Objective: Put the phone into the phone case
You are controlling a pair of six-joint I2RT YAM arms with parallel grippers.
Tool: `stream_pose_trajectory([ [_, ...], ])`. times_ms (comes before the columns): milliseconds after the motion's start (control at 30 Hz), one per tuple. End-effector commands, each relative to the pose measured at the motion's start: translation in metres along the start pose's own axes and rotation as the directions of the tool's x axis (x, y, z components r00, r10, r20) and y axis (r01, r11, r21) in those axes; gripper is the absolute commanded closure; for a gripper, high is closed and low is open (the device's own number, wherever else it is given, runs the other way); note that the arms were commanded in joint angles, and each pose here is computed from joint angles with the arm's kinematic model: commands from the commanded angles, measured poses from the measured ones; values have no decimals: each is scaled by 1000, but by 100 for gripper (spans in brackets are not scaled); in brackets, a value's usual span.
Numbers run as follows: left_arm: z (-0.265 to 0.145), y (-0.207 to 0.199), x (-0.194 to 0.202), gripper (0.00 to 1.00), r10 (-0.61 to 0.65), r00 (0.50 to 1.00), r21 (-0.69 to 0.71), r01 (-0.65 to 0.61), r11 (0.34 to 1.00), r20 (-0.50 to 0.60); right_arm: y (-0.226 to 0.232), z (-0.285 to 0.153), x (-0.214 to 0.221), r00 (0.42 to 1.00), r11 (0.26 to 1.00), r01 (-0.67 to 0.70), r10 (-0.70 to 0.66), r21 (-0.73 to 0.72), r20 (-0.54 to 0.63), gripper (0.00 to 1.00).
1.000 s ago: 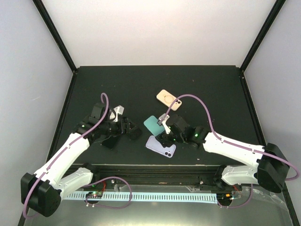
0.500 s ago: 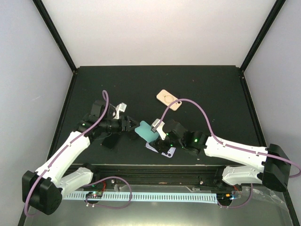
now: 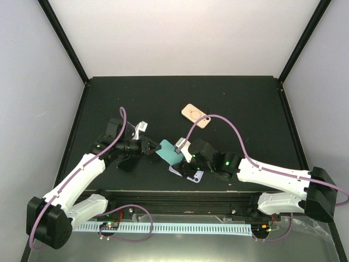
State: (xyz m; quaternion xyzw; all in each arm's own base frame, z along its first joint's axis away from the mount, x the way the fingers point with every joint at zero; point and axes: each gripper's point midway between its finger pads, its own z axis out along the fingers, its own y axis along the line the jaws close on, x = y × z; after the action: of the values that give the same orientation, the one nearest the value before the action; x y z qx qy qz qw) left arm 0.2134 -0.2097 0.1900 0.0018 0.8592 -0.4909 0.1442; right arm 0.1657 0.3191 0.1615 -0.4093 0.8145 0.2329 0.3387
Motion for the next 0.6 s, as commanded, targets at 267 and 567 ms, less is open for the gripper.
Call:
stream_pose_trajectory([
  [267,-3,-13,0,98,-36,999,70,36,997,4,-4,-31,-45,985,998,28,-36,51,169,16],
  [567,-8,-17,-1,98,-99,995,89,97,991,25,-5,-64,-57,944,977,140,-180,158,276,19],
])
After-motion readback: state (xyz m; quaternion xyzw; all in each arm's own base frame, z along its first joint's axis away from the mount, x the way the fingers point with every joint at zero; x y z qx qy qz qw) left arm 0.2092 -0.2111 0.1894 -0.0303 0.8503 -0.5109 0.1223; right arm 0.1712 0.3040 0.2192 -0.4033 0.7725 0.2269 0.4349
